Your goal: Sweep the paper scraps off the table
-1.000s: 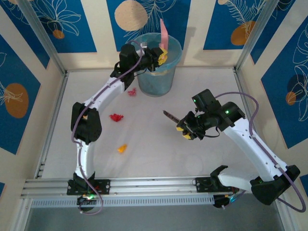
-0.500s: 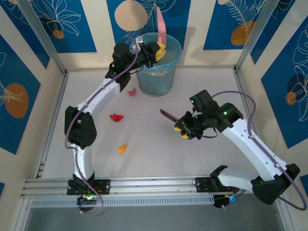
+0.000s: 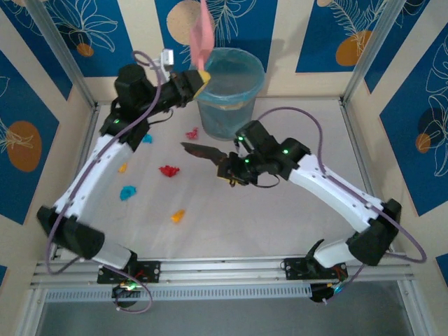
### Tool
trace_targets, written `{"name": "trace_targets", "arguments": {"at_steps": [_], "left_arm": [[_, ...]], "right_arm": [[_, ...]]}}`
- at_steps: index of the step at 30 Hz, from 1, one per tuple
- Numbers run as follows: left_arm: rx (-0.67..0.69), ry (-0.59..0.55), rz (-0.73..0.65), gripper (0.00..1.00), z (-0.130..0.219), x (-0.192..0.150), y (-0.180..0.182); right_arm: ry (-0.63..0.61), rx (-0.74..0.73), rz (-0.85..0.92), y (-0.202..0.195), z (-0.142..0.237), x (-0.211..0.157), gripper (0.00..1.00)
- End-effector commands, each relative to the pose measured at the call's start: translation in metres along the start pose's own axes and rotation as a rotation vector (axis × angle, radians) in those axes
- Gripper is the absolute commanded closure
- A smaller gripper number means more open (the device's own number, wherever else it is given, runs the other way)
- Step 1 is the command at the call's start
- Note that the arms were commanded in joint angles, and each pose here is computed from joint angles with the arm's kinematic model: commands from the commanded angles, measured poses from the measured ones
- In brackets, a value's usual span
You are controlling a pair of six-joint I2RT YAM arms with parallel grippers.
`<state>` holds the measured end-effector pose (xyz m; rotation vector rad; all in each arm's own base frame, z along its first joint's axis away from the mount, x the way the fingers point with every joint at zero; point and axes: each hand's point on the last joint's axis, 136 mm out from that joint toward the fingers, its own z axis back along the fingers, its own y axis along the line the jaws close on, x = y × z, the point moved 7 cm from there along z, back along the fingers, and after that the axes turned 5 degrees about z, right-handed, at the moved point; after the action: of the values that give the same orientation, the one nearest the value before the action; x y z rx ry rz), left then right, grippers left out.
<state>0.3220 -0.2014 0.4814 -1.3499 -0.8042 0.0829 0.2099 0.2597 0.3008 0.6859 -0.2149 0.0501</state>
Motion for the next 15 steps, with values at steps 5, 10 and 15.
{"name": "trace_targets", "arguments": {"at_steps": [5, 10, 15], "left_arm": [[0.574, -0.052, -0.158, 1.00, 0.088, -0.032, 0.057], [0.745, -0.049, -0.141, 1.00, 0.129, -0.058, 0.082], [0.857, -0.016, -0.127, 1.00, 0.160, -0.084, 0.101]], "right_arm": [[-0.126, 0.063, 0.401, 0.057, -0.039, 0.046, 1.00], [-0.114, -0.027, 0.473, 0.061, -0.075, 0.073, 1.00], [-0.118, -0.105, 0.487, 0.053, -0.100, 0.098, 1.00]]}}
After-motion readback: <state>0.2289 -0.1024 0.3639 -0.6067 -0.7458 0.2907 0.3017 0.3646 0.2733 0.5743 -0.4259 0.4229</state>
